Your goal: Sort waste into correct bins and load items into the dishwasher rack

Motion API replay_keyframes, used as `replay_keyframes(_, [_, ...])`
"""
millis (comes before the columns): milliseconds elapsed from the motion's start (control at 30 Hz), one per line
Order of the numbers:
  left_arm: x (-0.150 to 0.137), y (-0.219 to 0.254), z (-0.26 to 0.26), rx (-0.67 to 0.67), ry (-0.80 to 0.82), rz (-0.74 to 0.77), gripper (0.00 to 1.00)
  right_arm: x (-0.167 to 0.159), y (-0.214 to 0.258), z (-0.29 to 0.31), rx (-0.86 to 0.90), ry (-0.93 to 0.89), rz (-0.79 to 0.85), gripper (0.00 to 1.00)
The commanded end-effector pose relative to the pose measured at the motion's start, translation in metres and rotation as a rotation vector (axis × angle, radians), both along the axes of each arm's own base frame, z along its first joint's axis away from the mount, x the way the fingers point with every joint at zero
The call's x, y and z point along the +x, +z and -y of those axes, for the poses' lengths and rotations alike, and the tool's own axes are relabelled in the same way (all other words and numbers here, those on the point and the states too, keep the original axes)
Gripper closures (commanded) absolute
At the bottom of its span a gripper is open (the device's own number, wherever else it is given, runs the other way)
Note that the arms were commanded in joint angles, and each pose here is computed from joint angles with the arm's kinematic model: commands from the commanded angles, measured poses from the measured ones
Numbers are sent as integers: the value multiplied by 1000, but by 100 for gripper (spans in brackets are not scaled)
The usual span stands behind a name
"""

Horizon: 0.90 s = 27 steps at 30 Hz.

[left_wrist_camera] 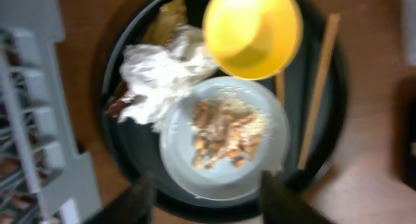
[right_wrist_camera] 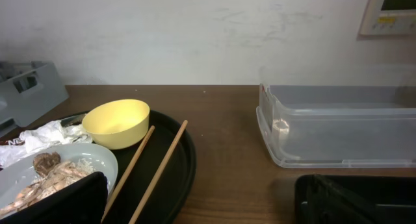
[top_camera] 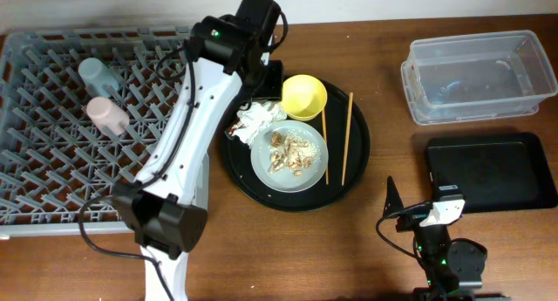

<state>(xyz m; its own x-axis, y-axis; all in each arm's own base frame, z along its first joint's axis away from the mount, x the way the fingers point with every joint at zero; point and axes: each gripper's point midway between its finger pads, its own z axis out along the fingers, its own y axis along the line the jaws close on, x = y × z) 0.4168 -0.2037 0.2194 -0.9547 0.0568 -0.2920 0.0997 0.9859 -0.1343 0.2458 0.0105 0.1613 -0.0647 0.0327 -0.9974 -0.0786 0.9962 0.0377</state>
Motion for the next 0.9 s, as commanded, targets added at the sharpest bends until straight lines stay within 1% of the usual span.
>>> replay_keyframes(0, [10, -7, -56, 120, 148, -19, 53, 0, -2, 0, 8, 2, -1, 2])
replay_keyframes(67, [7, -11, -105, 143, 255, -87, 53, 0, -2, 0, 8, 2, -1, 2])
replay_keyframes(100, [2, -13, -141, 149, 360, -140, 53, 0, -2, 0, 9, 2, -1, 2])
replay_keyframes(133, [-1, -14, -161, 152, 417, -169, 52, 0, -2, 0, 8, 2, -1, 2])
replay_keyframes(167, [-2, -14, -194, 145, 492, -186, 14, 0, -2, 0, 8, 2, -1, 2])
replay_keyframes(200, [-2, -14, -214, 142, 538, -189, 0, 0, -1, 0, 8, 2, 2, 2])
replay_keyframes(267, [-4, -15, -244, 83, 622, -209, 0, -1, -1, -7, 19, 44, 0, 2])
replay_keyframes(300, [-5, -15, -255, 67, 650, -213, 0, -2, 1, -17, 77, 99, -1, 2])
replay_keyframes(333, [-6, -15, -265, 52, 678, -217, 0, -8, 3, -39, 230, 223, -26, 2])
replay_keyframes(400, [-11, -15, -291, 43, 741, -219, 0, -32, 4, -86, 540, 503, -172, 2])
replay_keyframes(433, [-13, -15, -299, 41, 761, -220, 0, -43, 5, -101, 637, 597, -242, 2])
replay_keyframes(500, [-16, -15, -311, 40, 781, -221, 0, -43, 10, -101, 912, 564, -344, 2])
replay_keyframes(533, [-17, -15, -314, 40, 787, -220, 0, -40, 19, -97, 998, 544, -330, 2])
replay_keyframes(567, [-18, -15, -317, 49, 789, -219, 0, -41, 36, -97, 1010, 580, -275, 2])
replay_keyframes(633, [-18, -15, -319, 59, 792, -218, 0, -50, 78, -96, 964, 669, -105, 2])
replay_keyframes(667, [-18, -15, -319, 58, 792, -218, 0, -54, 94, -95, 944, 688, -52, 2])
replay_keyframes(700, [-18, -15, -319, 58, 792, -218, 0, -55, 105, -94, 939, 681, -33, 2])
replay_keyframes(767, [-18, -15, -319, 58, 792, -218, 0, -55, 110, -93, 911, 668, -28, 2])
replay_keyframes(867, [-18, -15, -318, 52, 791, -219, 0, -41, 97, -92, 861, 602, -109, 2])
